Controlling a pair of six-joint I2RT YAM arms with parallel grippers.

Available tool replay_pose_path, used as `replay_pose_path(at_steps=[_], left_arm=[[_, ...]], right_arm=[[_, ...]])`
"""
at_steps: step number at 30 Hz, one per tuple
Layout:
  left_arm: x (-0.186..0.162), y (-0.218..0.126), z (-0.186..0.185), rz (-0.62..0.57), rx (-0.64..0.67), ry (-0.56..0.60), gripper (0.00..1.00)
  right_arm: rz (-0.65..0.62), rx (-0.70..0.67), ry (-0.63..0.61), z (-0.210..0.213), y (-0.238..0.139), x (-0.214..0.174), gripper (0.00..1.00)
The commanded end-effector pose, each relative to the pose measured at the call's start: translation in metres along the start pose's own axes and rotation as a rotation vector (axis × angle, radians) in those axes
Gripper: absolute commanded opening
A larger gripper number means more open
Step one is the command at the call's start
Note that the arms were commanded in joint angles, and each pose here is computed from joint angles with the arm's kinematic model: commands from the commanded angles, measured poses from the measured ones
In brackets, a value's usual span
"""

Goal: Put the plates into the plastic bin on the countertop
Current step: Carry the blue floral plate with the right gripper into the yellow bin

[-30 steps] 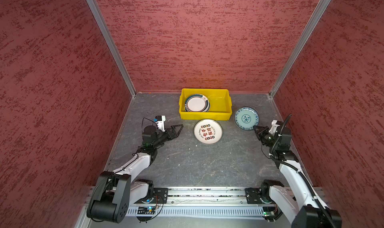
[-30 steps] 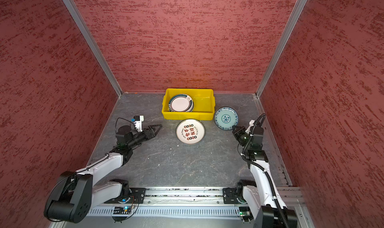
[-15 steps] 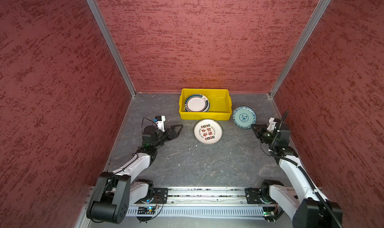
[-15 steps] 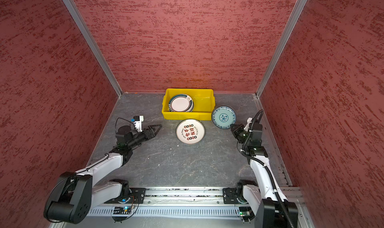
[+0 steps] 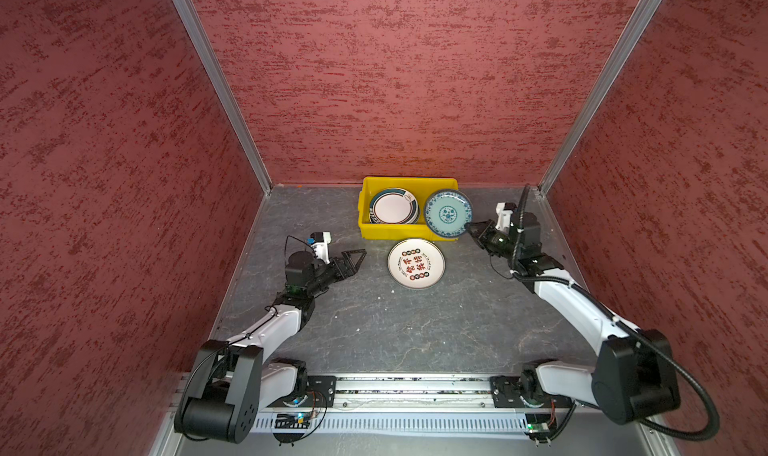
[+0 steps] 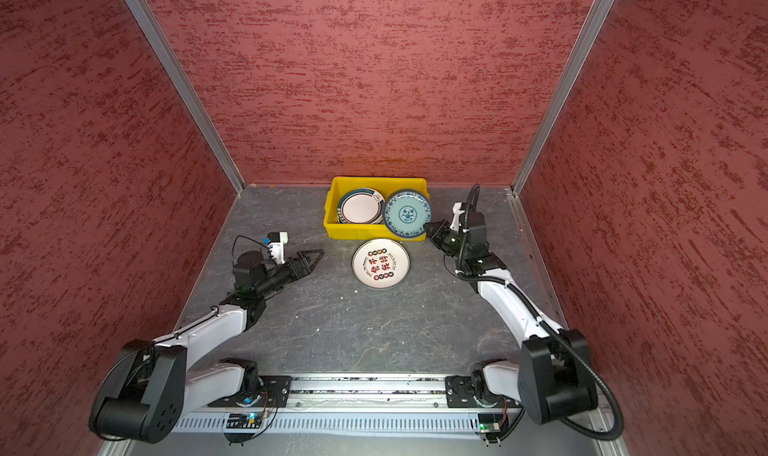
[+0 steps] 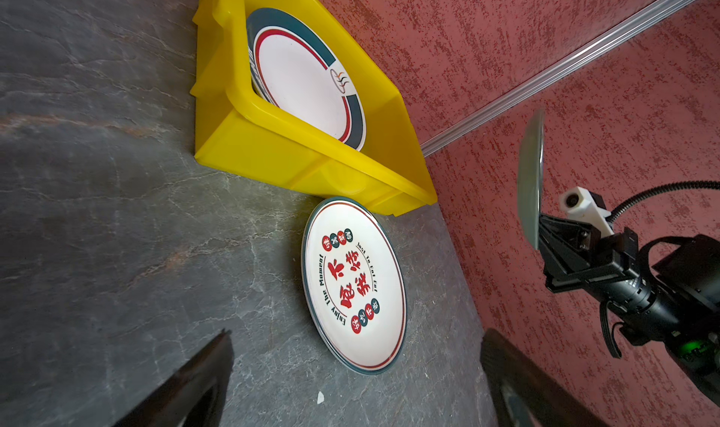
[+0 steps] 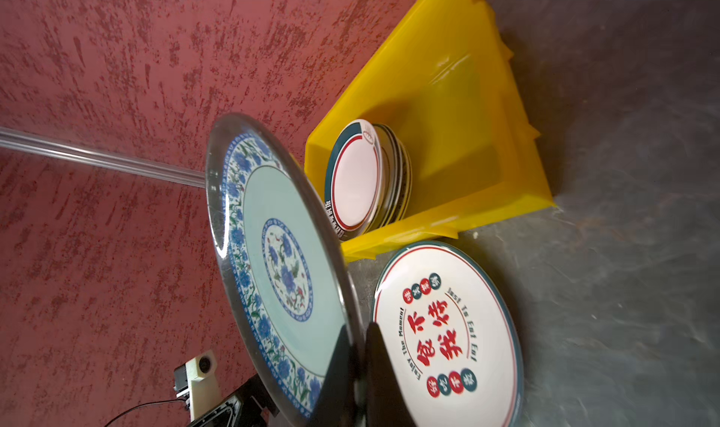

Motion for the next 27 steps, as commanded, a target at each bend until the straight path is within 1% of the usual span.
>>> replay_pose_path(at_steps=[1, 6, 12, 13, 18, 21, 27], left_arm=[[0.003, -0.004, -0.001, -0.018, -0.001, 0.015, 0.99], [0.005, -0.009, -0.005, -0.041, 0.003, 0.03, 0.99], [0.009, -0.016, -0.013, -0.071, -0.011, 0.06, 0.99], [0.006, -0.016, -0.011, -0.059, -0.001, 0.052, 0.99], [0.007, -0.02, -0.013, -0.063, 0.004, 0.052, 0.99], [0.007, -0.02, -0.013, -0.067, 0.01, 0.054, 0.99], [0.007, -0.02, -0.014, -0.061, 0.008, 0.049, 0.99]], right_arm=[[-0.051, 0.076, -0.098, 0.033, 0.024, 0.014, 0.0], [0.054, 0.076, -0.139, 0.037, 0.078, 0.016, 0.0], [0.069, 0.106, -0.169, 0.046, 0.124, 0.023, 0.0], [0.069, 0.108, -0.177, 0.046, 0.132, 0.026, 0.0], [0.105, 0.065, -0.187, 0.041, 0.172, 0.032, 0.0], [0.127, 0.031, -0.197, 0.035, 0.193, 0.027, 0.0], [0.19, 0.014, -0.183, 0.026, 0.223, 0.01, 0.0]])
Point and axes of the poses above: each gripper's point midway between its finger pads, its own y axis out along the fingers, its own z axis along the line the jaws close on, x = y × z, the point moved 6 cm from there along -y, back along the fingers, and after that the axes turned 1 degree about -y, right-handed, at the moved point
